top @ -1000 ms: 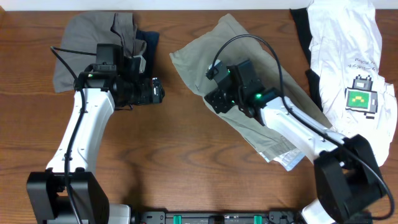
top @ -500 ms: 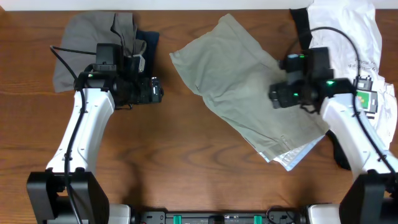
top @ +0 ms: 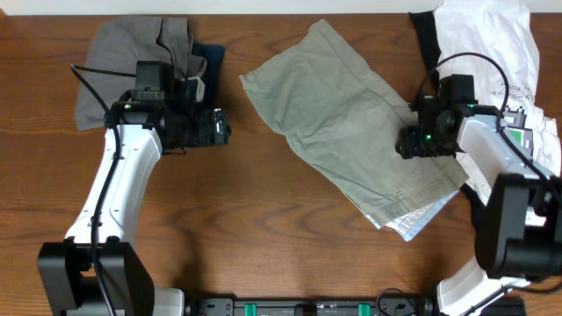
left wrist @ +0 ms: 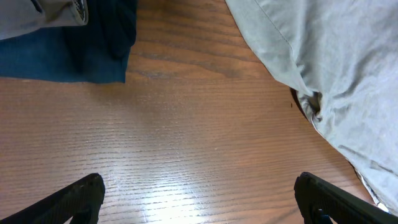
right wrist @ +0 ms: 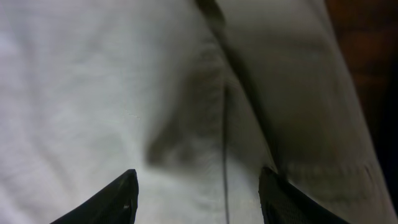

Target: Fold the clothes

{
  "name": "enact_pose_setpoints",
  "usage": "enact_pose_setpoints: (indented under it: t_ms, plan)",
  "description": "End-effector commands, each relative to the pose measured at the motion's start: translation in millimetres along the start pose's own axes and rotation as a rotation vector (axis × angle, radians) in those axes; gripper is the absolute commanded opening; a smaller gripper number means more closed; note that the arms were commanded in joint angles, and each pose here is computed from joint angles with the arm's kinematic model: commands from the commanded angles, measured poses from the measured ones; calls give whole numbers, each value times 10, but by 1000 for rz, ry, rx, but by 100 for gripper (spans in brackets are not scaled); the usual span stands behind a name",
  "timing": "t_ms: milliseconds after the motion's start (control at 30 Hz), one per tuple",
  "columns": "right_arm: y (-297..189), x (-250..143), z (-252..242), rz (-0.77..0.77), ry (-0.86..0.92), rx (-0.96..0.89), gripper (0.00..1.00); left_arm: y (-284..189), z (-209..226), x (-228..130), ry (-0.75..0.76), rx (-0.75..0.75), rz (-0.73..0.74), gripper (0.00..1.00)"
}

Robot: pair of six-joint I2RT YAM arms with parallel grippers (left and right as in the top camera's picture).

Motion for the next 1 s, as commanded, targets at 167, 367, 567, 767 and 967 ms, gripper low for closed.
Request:
enact_pose_setpoints:
  t_ms: [167, 367, 567, 767, 967]
  plan:
    - [106, 35, -85, -20, 1, 1, 64, -27, -10, 46, 0, 3, -12, 98]
    - [89, 88, -203, -57, -6, -31, 69, -27, -10, 46, 0, 3, -12, 98]
    - [76, 83, -285, -70, -4, -38, 70, -27, -11, 47, 0, 3, -13, 98]
    - [124, 58, -198, -63, -9, 27, 44, -27, -11, 47, 0, 3, -13, 98]
    - [115, 77, -95, -85, -31, 103, 15, -27, -11, 47, 0, 3, -13, 98]
Point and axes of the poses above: each gripper's point midway between its finger pads, its own y axis out along the fingers, its own z axis along the line the jaws close on, x = y × z, the point moved 4 cm from there along -y, back along the fingers, and after that the axes turned 12 degrees about -y, right-handed, at the moved point
